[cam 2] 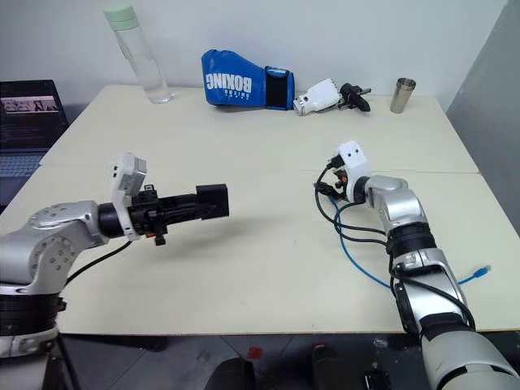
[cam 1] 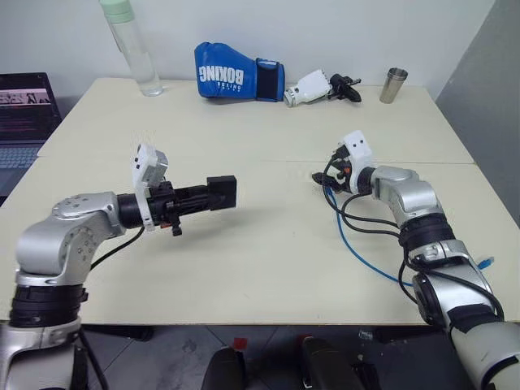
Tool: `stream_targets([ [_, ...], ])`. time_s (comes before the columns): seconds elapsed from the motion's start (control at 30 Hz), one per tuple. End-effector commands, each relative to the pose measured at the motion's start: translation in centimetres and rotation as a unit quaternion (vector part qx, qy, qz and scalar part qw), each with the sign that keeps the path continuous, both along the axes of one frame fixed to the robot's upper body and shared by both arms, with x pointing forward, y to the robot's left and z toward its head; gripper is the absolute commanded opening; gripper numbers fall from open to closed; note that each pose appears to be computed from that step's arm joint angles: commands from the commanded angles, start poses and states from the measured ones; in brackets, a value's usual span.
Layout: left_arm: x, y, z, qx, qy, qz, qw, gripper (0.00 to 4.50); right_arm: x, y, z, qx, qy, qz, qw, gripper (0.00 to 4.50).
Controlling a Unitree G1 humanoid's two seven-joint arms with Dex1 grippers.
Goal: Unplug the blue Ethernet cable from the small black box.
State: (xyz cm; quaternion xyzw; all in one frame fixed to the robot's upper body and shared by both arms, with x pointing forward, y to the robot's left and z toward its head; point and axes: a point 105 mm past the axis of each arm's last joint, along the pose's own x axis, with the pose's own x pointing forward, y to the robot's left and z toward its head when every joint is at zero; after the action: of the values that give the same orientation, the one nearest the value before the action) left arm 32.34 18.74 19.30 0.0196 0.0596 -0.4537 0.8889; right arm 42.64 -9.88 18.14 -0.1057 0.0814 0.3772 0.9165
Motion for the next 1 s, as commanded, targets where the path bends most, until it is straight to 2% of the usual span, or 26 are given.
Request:
stream_targets([
  [0.03, 2.9, 2.6, 0.6, -0.011, -0.072, 0.140, 0.987, 0.76, -3.9, 3.6, 2.9, 0.002, -0.067, 0.135, 0.989, 3.89],
  [0.13, 4.1, 3.4, -0.3, -0.019, -0.088, 0.195, 0.977, 0.76, -5.6, 5.0, 2.6, -0.011, -0.070, 0.178, 0.982, 3.89],
  [0.23, 5.1, 4.1, -2.8, -0.026, -0.088, 0.250, 0.964, 0.76, -7.0, 7.2, 1.9, -0.027, -0.073, 0.208, 0.975, 3.89],
  [0.5, 5.7, 5.4, -6.9, -0.008, -0.079, 0.306, 0.949, 0.76, -6.5, 8.3, 1.5, -0.035, -0.074, 0.186, 0.979, 3.89],
  [0.67, 5.9, 5.5, -8.4, -0.007, -0.067, 0.319, 0.945, 0.76, -6.5, 8.4, 1.4, -0.035, -0.071, 0.184, 0.980, 3.89],
  [0.73, 5.8, 5.5, -8.8, -0.010, -0.059, 0.318, 0.946, 1.46, -6.5, 8.4, 1.4, -0.036, -0.069, 0.184, 0.980, 3.89],
  [1.0, 5.4, 6.0, -9.4, -0.014, -0.046, 0.317, 0.947, 3.12, -6.6, 8.1, 1.3, -0.037, -0.064, 0.183, 0.980, 3.89],
])
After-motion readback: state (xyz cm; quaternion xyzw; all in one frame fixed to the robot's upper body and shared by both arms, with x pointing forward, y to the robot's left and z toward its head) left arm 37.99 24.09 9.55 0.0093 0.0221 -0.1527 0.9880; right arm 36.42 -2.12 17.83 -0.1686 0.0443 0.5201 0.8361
